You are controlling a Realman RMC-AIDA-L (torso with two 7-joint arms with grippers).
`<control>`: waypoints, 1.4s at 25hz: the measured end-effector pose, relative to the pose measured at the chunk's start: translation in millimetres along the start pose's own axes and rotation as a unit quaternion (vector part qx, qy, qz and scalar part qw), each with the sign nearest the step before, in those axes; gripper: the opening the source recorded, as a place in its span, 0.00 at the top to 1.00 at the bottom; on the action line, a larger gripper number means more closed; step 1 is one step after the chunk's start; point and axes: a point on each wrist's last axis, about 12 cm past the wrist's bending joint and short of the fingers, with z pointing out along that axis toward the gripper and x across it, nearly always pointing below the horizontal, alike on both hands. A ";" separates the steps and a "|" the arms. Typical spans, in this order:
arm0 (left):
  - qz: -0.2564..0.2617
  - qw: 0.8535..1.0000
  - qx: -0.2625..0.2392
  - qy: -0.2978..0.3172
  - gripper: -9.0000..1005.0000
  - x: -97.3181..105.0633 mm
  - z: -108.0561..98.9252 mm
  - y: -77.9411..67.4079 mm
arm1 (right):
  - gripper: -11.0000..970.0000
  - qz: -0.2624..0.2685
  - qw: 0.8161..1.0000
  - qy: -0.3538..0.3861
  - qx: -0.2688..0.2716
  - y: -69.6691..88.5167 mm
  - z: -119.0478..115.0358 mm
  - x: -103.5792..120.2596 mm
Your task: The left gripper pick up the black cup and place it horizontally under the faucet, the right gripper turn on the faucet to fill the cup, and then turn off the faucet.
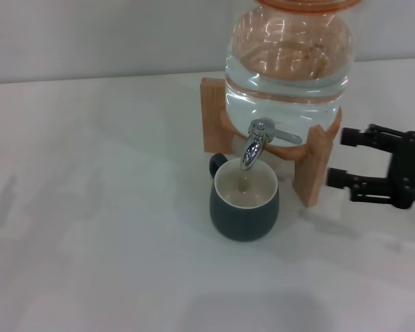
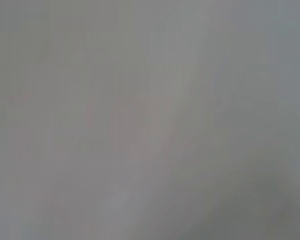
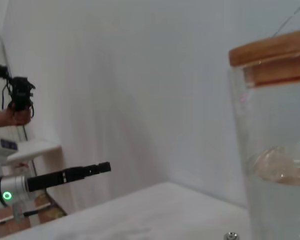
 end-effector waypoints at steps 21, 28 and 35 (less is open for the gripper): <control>-0.016 1.000 0.002 0.005 0.58 8.7 -4.0 -3.7 | 0.12 0.007 0.999 0.039 -0.020 -4.9 35.9 -4.2; -0.012 1.000 0.002 0.006 0.58 9.6 -4.3 -3.8 | 0.12 0.005 0.998 0.040 -0.044 1.0 41.1 -5.1; -0.014 1.000 0.003 0.007 0.58 10.3 -3.5 -3.9 | 0.12 0.002 0.997 0.034 -0.070 6.9 44.2 -8.4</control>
